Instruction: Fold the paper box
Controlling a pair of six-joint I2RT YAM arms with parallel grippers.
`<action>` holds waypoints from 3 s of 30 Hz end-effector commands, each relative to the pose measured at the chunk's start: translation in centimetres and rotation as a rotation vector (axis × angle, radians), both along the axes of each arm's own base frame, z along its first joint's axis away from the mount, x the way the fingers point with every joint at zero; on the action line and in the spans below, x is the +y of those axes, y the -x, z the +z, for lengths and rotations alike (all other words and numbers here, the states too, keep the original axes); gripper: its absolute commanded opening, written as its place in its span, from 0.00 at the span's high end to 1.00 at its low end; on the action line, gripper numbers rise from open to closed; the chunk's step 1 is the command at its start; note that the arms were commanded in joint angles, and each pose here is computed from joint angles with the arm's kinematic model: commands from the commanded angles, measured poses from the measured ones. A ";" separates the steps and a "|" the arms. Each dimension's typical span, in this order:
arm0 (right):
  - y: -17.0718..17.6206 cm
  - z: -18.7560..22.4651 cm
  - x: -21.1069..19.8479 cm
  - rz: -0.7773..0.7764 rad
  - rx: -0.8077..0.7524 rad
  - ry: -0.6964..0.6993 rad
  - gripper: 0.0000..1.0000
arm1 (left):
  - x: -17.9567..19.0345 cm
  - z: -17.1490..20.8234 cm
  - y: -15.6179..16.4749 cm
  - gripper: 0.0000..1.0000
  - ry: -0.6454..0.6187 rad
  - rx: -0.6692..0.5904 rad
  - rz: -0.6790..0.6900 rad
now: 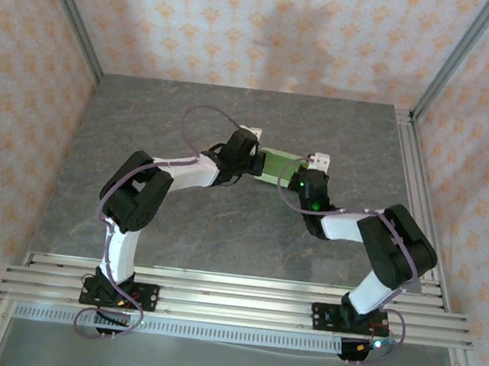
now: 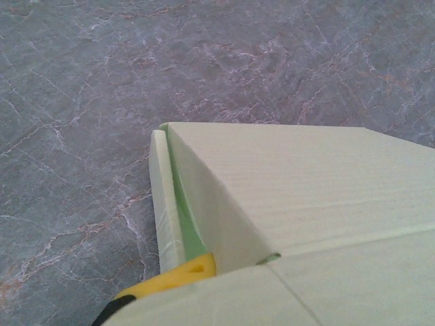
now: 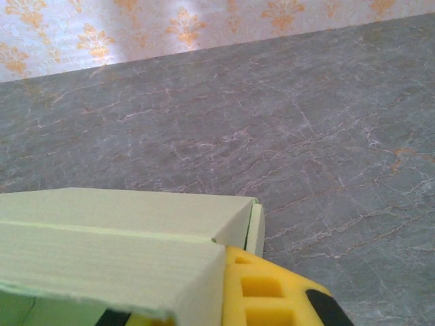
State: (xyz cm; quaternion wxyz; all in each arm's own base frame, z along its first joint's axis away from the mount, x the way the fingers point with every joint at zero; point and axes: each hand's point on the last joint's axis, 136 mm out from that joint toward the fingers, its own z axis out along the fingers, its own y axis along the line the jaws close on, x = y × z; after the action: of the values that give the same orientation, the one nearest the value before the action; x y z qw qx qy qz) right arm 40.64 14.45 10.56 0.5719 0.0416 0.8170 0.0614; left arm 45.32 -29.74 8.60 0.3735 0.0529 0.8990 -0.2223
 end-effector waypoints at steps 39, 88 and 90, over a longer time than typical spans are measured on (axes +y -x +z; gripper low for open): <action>1.0 3.1 -1.3 -0.134 0.448 -0.382 0.26 | 0.4 -1.6 1.7 0.93 -0.171 -0.033 -0.005; 1.3 -5.3 4.6 0.512 0.750 -0.134 0.55 | 5.5 3.8 1.3 0.17 0.133 0.232 0.101; 1.0 -5.1 4.6 0.513 0.741 -0.134 0.55 | 5.3 2.4 1.3 0.19 0.110 0.293 0.098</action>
State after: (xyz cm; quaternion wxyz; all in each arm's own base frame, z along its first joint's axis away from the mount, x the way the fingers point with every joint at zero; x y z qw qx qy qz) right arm 40.47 18.85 5.86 0.2271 -0.0706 0.9439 0.2292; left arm 45.32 -24.00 12.80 0.3145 -0.0421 0.9107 -0.2645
